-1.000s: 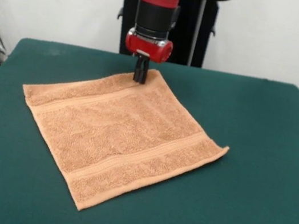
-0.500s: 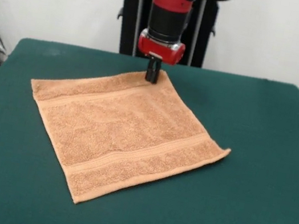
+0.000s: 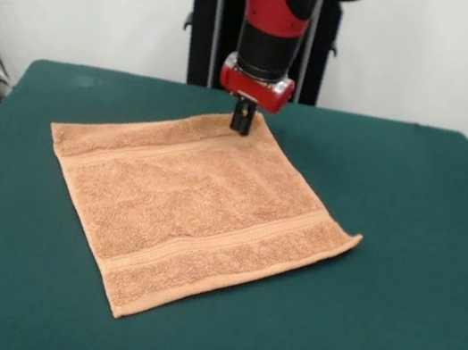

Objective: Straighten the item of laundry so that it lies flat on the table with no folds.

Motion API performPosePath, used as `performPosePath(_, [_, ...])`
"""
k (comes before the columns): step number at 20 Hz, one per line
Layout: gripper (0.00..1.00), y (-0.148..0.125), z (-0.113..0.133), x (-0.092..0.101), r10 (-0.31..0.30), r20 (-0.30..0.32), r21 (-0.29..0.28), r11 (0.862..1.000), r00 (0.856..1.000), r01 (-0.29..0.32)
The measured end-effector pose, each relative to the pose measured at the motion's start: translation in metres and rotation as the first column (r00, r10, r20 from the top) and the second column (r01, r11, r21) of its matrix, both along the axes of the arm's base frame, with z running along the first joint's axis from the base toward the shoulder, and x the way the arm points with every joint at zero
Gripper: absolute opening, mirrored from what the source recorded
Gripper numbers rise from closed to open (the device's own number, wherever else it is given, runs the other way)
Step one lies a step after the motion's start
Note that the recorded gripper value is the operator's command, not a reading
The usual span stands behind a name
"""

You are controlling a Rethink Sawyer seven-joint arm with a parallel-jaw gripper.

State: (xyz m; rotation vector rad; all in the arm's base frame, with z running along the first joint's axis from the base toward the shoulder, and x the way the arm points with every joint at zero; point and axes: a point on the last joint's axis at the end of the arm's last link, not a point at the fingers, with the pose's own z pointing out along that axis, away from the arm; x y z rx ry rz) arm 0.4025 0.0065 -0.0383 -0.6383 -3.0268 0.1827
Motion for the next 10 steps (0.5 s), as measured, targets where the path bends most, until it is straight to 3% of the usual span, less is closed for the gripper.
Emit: performPosePath(10, [0.0,0.001,-0.003,0.019,0.002,-0.135,-0.008,1.0,0.991,-0.003])
